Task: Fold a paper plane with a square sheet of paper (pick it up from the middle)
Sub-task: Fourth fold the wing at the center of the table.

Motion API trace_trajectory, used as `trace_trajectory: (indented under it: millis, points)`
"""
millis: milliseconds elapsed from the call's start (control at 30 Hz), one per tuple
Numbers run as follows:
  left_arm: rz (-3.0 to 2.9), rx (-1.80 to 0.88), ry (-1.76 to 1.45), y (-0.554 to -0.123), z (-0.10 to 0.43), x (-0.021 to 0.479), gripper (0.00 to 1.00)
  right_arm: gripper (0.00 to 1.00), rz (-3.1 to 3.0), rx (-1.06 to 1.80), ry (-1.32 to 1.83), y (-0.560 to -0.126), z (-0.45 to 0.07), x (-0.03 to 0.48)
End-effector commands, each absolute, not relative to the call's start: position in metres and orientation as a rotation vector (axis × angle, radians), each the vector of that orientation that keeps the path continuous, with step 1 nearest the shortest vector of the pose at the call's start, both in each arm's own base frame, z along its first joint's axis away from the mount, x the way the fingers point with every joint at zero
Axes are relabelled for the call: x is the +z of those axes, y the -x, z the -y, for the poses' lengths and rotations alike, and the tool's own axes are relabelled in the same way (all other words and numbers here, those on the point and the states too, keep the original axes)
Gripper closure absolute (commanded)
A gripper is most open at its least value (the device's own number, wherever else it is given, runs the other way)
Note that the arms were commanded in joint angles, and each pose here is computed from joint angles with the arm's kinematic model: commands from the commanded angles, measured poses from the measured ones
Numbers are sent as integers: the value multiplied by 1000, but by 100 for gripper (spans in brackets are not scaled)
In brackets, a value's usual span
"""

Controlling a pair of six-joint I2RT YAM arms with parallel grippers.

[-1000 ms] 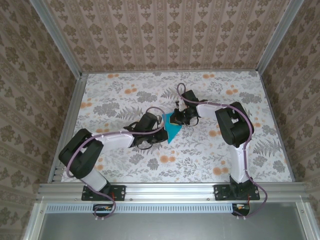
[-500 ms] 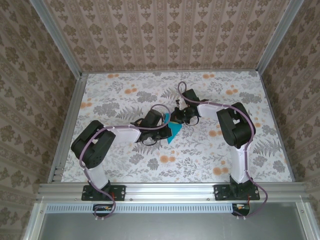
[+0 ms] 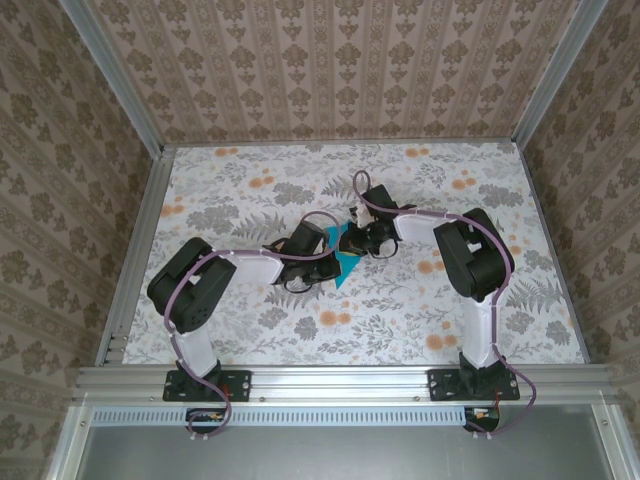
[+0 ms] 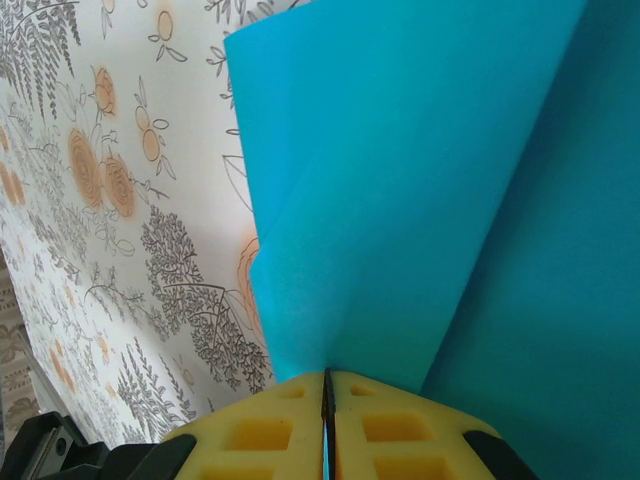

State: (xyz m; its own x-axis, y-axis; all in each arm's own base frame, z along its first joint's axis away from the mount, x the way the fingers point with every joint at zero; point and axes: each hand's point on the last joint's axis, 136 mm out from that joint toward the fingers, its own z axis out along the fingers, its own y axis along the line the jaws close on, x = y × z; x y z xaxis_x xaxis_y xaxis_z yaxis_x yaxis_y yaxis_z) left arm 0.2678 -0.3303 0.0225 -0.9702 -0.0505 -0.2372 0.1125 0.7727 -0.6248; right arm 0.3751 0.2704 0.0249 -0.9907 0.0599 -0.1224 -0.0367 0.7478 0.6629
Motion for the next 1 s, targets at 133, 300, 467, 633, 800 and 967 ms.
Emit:
trace_trajectory:
  millis: [133, 300, 467, 633, 800, 967]
  points:
    - [-2735, -972, -84, -268, 330, 27, 93, 90, -2879, 1020, -47, -368, -266, 5]
    - [-2656, -1075, -147, -269, 342, 53, 90, 91, -2907, 988, -71, -366, -262, -4]
    - [-2648, -1077, -163, -274, 347, 53, 89, 91, -2912, 984, -75, -365, -262, -6]
    - [-2669, -1065, -172, -280, 354, 43, 89, 91, -2923, 977, -83, -363, -261, -10]
    - [-2729, -1005, -151, -274, 345, 24, 89, 91, -2929, 973, -94, -363, -260, -12]
    - [-2773, -977, -130, -265, 337, 10, 89, 91, -2927, 972, -97, -364, -261, -12]
